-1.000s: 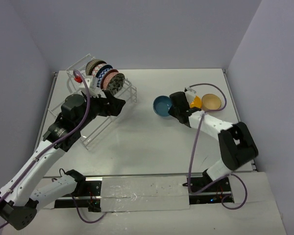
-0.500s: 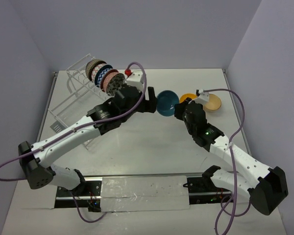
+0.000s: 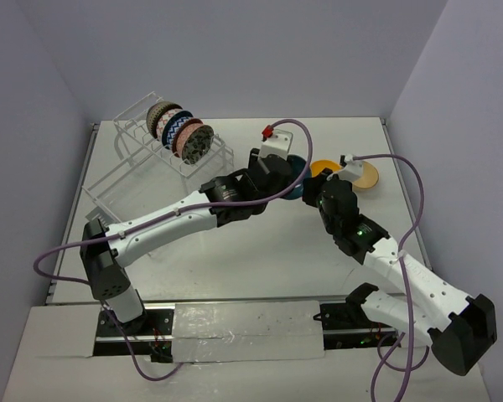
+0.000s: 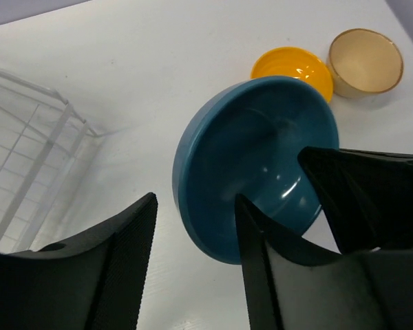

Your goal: Load the bowls into the dish rack

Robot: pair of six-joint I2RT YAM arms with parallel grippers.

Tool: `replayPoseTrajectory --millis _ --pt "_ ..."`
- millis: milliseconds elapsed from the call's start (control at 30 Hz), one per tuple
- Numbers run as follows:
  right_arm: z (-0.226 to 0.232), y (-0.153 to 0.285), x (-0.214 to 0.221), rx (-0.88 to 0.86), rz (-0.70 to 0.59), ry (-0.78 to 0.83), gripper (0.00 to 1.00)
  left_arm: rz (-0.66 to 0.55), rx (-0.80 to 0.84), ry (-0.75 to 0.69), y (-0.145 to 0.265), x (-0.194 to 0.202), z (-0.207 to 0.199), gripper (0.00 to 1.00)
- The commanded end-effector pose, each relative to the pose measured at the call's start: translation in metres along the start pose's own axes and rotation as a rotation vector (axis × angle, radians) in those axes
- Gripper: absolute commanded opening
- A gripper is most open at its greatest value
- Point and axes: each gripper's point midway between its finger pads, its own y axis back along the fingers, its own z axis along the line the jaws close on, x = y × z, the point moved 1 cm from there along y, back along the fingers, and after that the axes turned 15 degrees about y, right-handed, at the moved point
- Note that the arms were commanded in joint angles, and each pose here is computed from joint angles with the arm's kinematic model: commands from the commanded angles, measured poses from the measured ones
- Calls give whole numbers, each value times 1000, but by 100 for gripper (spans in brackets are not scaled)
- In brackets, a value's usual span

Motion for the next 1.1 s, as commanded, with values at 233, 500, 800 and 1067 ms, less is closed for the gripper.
replayPoseTrajectory --millis 233,500,800,1067 --pt "0 6 -16 6 -62 -22 0 -54 -76 -36 -2 -16 1 37" --pt "2 10 -17 -5 -67 -24 4 -69 -101 -46 -2 -18 5 0" --pt "16 30 -26 -155 -119 -35 78 -197 -149 -88 24 -59 25 0" --pt "2 46 -25 -144 -126 -1 93 -448 -319 -286 77 -139 77 0"
